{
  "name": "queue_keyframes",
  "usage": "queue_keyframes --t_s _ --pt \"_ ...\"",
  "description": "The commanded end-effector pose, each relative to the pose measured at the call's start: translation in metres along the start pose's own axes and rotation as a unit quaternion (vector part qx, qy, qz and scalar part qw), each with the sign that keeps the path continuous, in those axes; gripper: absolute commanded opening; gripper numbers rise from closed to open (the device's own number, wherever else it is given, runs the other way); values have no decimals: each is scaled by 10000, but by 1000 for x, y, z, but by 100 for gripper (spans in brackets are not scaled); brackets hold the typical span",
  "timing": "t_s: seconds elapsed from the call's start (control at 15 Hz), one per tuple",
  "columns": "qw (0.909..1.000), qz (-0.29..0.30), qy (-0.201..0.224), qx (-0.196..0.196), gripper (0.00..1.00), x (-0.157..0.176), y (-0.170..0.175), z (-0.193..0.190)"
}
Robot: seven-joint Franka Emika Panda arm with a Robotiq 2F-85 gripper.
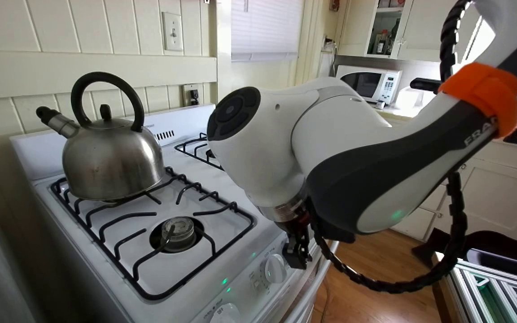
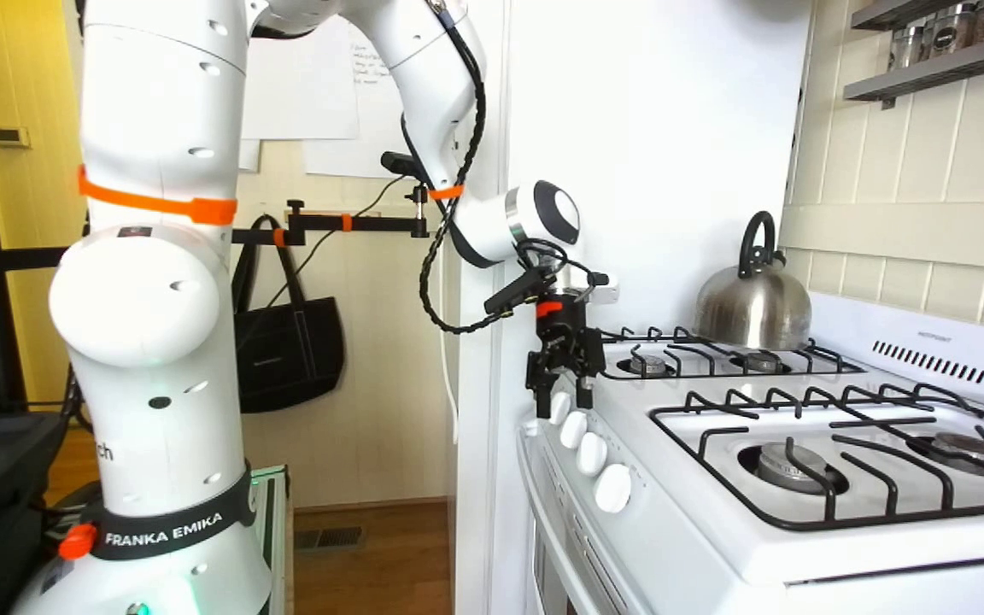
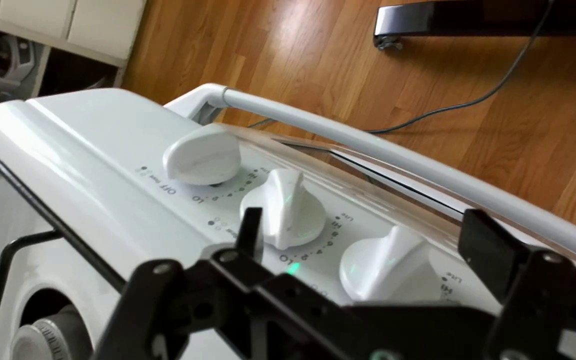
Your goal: Turn the stove's second-last knob to the left
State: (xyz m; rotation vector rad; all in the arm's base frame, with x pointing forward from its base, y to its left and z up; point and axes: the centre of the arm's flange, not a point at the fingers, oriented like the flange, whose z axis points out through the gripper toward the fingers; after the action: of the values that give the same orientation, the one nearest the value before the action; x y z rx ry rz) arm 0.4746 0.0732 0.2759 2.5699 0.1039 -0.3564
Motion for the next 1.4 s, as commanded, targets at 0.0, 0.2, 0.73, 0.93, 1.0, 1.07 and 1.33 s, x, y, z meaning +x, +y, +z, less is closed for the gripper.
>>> queue_keyframes --t_s 0.0,0.2,0.73,0.93,1.0,1.07,1.33 --pt "9964 707 -152 453 100 5 -11 -3" --pt "9877 1316 -201 825 100 8 -15 -5" --pt "9640 2294 -350 1296 100 -18 47 -5" --pt "9624 2349 -302 1331 100 -24 58 -8" --pt "9632 2320 -311 1321 100 -23 55 -7" --pt "9638 2289 -259 1344 100 -21 53 -8" --pt "9535 2587 -255 1528 100 -36 63 -6"
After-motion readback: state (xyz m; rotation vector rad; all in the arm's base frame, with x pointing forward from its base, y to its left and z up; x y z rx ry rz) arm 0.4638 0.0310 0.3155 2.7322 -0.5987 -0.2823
